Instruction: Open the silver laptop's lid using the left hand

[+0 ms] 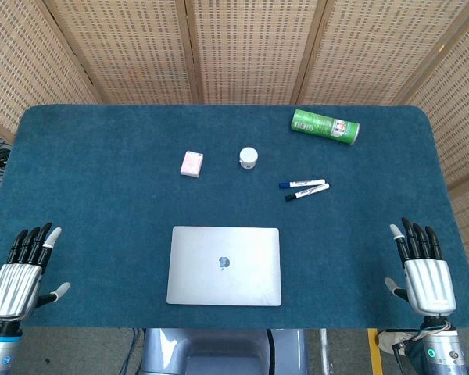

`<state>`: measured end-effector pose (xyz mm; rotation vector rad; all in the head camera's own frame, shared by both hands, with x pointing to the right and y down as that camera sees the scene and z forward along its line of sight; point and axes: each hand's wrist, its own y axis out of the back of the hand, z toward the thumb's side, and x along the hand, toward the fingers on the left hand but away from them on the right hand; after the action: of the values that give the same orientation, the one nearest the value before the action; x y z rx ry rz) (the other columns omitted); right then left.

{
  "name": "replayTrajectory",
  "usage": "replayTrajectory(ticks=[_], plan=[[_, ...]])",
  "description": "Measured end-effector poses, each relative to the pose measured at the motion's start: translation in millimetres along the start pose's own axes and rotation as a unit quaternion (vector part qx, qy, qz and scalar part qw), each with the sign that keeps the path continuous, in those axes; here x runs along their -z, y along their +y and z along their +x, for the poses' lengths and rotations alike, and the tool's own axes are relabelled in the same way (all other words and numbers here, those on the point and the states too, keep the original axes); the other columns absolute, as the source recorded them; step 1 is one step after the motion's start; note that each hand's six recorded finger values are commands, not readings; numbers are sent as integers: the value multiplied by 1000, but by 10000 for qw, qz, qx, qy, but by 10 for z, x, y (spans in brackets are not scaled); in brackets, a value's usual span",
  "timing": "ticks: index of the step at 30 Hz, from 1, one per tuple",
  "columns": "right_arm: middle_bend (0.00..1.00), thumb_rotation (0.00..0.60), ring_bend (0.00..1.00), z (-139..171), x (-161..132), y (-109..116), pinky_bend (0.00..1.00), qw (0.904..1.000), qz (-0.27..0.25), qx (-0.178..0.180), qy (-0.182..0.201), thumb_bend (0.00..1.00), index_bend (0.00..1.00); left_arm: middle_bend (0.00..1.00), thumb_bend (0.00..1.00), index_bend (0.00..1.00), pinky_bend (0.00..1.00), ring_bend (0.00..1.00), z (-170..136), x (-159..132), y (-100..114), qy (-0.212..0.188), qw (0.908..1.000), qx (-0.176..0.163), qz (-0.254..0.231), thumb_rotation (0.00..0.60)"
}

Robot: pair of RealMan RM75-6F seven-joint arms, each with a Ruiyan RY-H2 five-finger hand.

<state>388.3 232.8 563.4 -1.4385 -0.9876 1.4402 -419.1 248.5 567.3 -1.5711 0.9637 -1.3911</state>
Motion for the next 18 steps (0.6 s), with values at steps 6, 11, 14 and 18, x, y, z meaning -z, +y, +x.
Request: replayTrajectory(ticks=[6,11,14,18], plan=[[0,600,0,4,5,-5,0,10000,5,-9,-27,0,0,0,1,0,0,0,-1,0,-15,-3,10000,39,14,600],[0,600,0,11,11,1,0,10000,-18,10,-26,0,0,0,4,0,0,0,5,-27,-31,-53,10000,81,9,600],[0,600,0,11,11,13,0,10000,-56,20,-25,0,0,0,6,0,0,0,14,-96,-52,-224,9996,153,-32,600],[0,600,0,5,32,17,0,9999,-94,9,-58,0,0,0,15,0,0,0,34,-296,-96,-730,9968,274,-176,600]])
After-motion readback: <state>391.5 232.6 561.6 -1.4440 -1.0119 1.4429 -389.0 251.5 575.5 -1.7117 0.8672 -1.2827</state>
